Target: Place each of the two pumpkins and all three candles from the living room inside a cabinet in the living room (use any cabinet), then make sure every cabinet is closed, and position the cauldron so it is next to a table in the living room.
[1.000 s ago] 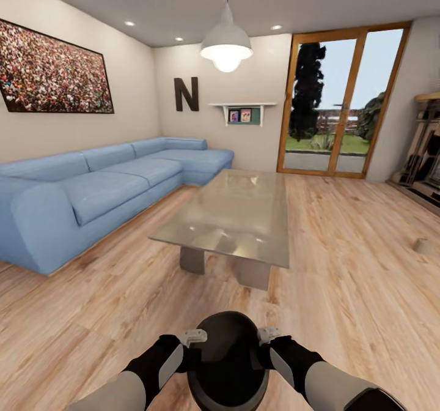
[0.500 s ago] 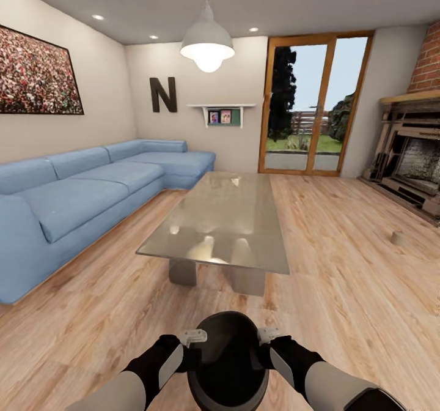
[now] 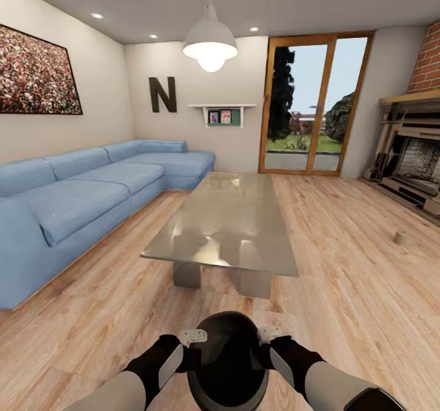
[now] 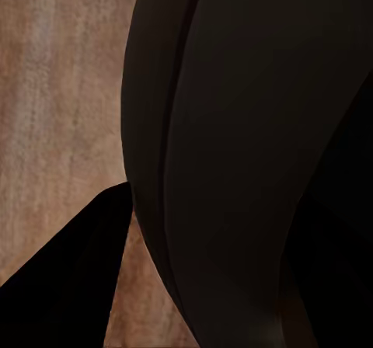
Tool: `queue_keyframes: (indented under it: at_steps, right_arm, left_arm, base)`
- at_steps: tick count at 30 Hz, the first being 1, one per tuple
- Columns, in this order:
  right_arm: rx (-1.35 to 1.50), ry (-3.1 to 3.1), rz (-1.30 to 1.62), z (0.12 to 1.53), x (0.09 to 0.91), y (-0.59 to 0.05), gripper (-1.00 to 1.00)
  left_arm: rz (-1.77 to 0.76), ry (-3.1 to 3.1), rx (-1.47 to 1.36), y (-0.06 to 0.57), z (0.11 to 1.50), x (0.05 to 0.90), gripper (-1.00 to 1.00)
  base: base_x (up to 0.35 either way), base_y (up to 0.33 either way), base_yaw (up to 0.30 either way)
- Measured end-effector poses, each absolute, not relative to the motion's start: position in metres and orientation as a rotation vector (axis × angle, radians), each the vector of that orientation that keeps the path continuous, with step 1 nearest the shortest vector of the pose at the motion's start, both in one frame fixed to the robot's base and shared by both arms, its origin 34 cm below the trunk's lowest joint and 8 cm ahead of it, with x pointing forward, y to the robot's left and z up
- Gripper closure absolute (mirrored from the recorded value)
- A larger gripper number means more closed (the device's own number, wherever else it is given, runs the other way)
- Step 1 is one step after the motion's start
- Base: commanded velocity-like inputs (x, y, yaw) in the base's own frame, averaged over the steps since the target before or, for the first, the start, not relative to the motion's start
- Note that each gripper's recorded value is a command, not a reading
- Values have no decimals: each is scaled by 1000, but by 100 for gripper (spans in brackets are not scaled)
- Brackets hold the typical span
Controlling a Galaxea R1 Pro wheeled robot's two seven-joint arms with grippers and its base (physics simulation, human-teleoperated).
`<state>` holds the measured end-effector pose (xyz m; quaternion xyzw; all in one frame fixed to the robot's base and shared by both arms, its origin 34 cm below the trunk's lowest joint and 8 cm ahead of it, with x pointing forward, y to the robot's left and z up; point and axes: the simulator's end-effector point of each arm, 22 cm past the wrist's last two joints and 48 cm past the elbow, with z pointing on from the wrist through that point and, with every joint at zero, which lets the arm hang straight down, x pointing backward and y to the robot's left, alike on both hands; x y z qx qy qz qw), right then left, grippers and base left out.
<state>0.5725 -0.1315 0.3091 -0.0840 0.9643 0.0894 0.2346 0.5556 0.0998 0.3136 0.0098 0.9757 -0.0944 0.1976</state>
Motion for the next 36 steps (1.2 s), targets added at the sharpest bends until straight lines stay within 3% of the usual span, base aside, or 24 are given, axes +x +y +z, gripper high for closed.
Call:
queue_keyframes:
  at_steps: [9, 16, 27, 36]
  right_arm:
    - [-230, 2647, 245, 309, 573, -132, 100]
    - [-230, 2647, 245, 309, 573, -132, 100]
    - [-230, 2647, 245, 309, 572, -132, 100]
    - [-230, 2647, 245, 309, 572, -131, 100]
  left_arm:
    - [-265, 2731, 27, 100, 314, 556, 100]
    - [-265, 2731, 27, 100, 313, 556, 100]
    - [-266, 2731, 26, 100, 313, 556, 100]
    - [-266, 2731, 26, 100, 313, 556, 100]
  base:
    - [97, 234, -147]
    - [6, 16, -35]
    - [0, 0, -221]
    - [0, 0, -20]
